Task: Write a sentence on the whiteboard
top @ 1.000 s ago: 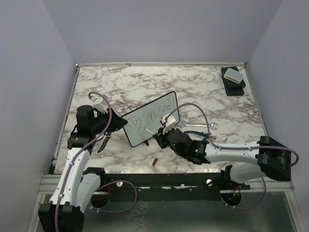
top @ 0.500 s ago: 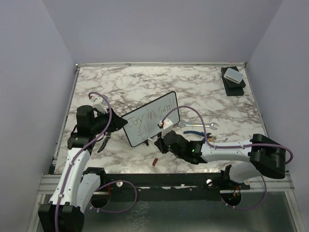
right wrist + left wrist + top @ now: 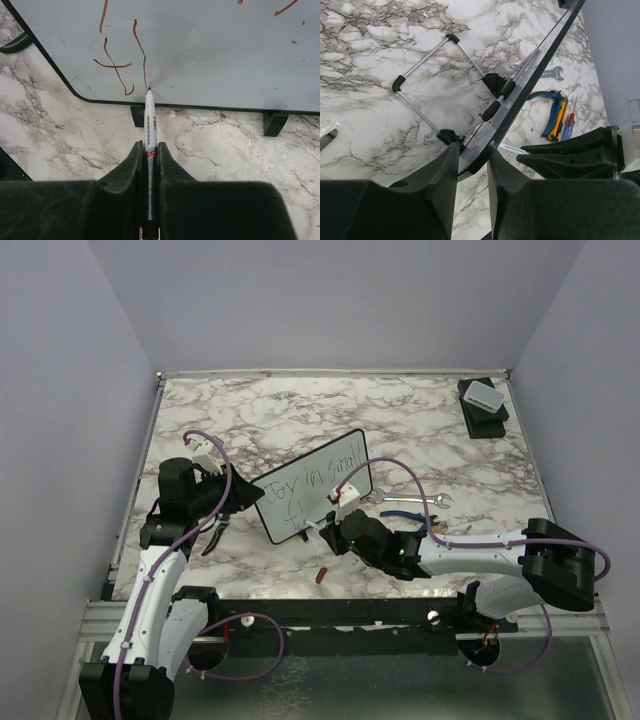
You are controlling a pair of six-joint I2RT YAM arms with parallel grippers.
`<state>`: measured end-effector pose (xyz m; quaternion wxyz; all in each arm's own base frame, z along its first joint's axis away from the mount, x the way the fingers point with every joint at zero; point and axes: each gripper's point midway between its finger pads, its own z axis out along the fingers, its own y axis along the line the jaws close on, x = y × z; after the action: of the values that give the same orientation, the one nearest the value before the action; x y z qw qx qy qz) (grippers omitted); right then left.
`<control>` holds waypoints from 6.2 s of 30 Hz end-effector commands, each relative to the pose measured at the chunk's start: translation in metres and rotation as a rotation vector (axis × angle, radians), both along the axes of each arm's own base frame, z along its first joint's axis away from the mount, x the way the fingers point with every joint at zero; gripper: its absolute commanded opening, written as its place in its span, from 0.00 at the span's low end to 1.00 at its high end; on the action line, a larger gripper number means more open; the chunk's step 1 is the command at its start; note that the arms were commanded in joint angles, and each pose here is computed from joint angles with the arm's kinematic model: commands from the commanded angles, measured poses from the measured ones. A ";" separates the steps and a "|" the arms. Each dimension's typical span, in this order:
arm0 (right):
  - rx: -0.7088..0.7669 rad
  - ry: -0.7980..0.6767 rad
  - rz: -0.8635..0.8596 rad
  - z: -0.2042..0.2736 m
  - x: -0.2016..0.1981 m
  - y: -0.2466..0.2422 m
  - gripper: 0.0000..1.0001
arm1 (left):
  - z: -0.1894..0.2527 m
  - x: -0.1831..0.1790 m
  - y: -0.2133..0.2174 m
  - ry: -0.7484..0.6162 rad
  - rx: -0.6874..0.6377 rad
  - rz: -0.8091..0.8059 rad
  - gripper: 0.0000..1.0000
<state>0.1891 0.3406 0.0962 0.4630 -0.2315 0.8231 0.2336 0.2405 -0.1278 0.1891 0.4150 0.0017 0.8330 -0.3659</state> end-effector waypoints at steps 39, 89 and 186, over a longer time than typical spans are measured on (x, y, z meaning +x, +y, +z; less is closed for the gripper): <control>-0.021 0.042 -0.097 -0.009 0.002 -0.017 0.00 | -0.001 -0.004 -0.001 -0.003 0.003 -0.002 0.29; -0.063 -0.010 -0.151 -0.009 0.013 -0.028 0.01 | 0.001 -0.005 -0.002 -0.010 0.005 -0.004 0.29; -0.015 -0.154 -0.148 0.029 0.035 -0.024 0.01 | 0.002 -0.006 -0.002 -0.018 0.010 -0.002 0.29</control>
<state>0.2132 0.3095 0.0952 0.5050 -0.2039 0.8222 0.1658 0.2382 -0.1293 0.1936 0.4253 0.0076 0.8292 -0.3626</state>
